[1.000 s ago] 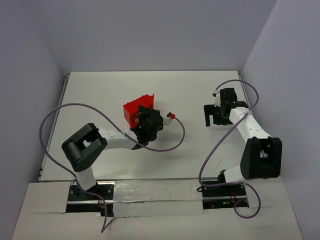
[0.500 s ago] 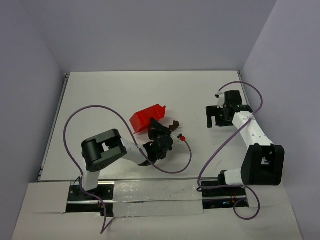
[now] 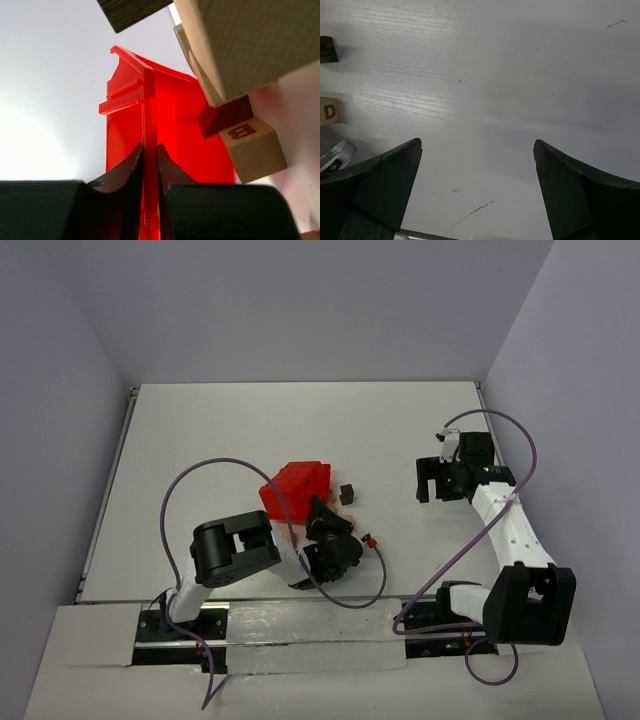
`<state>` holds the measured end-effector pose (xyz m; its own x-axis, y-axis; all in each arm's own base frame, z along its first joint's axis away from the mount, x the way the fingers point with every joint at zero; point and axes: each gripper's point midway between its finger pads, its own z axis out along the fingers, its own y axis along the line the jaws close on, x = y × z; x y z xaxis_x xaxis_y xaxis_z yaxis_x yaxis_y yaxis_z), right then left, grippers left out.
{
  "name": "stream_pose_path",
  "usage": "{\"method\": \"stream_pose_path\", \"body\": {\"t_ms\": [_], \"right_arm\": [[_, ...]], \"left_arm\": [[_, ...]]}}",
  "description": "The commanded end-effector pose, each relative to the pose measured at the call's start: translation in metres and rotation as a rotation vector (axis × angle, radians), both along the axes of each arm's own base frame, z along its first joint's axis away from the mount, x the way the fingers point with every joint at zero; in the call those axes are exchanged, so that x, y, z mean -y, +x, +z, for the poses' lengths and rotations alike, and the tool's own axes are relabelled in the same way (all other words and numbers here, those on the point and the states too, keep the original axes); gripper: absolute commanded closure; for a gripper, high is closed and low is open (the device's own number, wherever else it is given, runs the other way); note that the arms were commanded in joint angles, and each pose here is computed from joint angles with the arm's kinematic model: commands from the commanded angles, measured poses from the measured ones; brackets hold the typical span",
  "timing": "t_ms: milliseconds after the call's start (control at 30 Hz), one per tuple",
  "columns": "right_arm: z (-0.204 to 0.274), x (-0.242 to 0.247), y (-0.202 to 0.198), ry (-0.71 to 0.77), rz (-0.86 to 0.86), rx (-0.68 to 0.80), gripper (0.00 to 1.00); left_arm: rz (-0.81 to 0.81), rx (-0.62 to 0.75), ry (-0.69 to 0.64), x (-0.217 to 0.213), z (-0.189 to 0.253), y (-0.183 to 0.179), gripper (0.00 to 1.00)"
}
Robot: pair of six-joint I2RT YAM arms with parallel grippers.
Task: Build the wood block tower
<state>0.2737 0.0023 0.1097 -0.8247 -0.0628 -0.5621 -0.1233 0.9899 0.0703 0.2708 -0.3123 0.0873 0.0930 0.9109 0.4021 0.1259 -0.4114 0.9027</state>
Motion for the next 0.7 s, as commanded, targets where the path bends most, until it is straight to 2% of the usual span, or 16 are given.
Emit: {"method": "stream_pose_path", "body": {"t_ms": [0, 167, 433, 667], "right_arm": [[0.010, 0.002, 0.002, -0.002, -0.002, 0.051, 0.00], [0.011, 0.002, 0.001, 0.001, -0.012, 0.053, 0.00], [0.018, 0.007, -0.006, -0.025, -0.030, 0.064, 0.00], [0.029, 0.009, -0.005, -0.035, -0.038, 0.069, 0.00]], "left_arm": [[0.009, -0.035, 0.077, -0.004, -0.016, -0.001, 1.00], [0.040, -0.034, 0.000, -0.005, 0.001, 0.009, 1.00], [0.133, 0.011, -0.127, -0.025, 0.048, 0.046, 1.00], [0.228, 0.064, -0.182, -0.064, 0.072, 0.079, 1.00]]}}
